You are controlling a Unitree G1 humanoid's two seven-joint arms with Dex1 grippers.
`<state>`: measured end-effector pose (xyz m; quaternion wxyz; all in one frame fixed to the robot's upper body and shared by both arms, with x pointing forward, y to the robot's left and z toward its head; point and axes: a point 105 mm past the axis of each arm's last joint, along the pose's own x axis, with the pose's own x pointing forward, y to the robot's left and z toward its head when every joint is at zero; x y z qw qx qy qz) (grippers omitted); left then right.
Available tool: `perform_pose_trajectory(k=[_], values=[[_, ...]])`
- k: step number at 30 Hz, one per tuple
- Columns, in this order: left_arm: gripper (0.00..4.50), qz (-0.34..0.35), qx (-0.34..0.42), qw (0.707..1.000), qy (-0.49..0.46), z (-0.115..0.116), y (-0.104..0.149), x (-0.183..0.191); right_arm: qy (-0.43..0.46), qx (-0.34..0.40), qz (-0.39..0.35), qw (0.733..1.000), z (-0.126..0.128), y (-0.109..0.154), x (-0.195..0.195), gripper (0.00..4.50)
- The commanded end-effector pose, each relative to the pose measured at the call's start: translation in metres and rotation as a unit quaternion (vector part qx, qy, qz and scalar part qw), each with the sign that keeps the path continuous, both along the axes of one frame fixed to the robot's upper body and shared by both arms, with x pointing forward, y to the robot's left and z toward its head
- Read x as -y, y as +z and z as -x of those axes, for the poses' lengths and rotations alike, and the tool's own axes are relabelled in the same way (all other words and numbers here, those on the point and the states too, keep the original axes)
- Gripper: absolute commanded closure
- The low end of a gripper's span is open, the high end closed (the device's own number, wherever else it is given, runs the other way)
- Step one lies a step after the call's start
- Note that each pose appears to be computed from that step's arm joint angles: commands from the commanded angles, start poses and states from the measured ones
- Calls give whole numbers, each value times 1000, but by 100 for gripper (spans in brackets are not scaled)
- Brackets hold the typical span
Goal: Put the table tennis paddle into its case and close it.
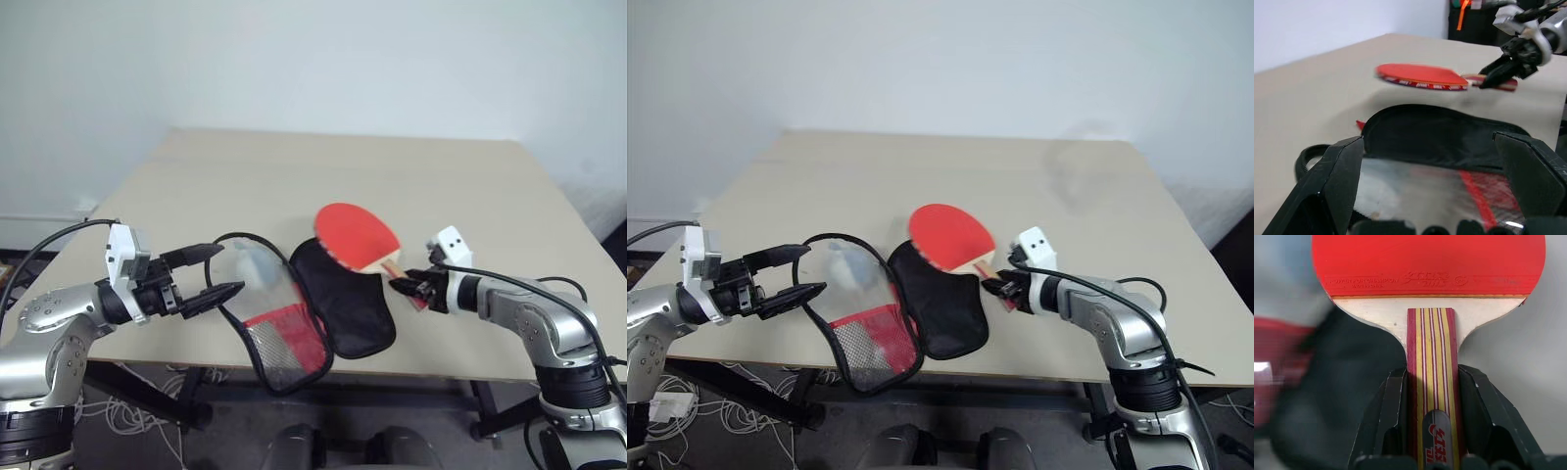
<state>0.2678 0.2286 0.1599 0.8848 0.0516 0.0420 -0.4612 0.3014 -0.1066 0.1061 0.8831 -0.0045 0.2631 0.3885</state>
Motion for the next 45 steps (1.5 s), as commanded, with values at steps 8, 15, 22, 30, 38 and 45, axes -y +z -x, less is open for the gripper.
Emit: perform_pose_trajectory(k=[8, 15, 22, 30, 38, 45], values=[[0, -5, 25, 1000, 1, 2, 9, 0, 4, -51, -8, 999, 30, -5, -30, 337], [0, -6, 22, 1000, 3, 3, 8, 0, -74, -79, 0, 994, 15, -18, -32, 337], [0, -5, 21, 1000, 7, 2, 8, -1, -126, -74, 4, 989, -2, -18, -35, 337], [0, -4, 23, 1000, 11, 3, 8, -1, -152, -80, 24, 985, -8, -23, -35, 337], [0, -3, 23, 1000, 16, 3, 7, -2, -153, -88, 33, 984, -5, -25, -37, 337], [0, -2, 24, 1000, 17, 3, 6, -3, -141, -100, 26, 985, -1, -24, -42, 337]])
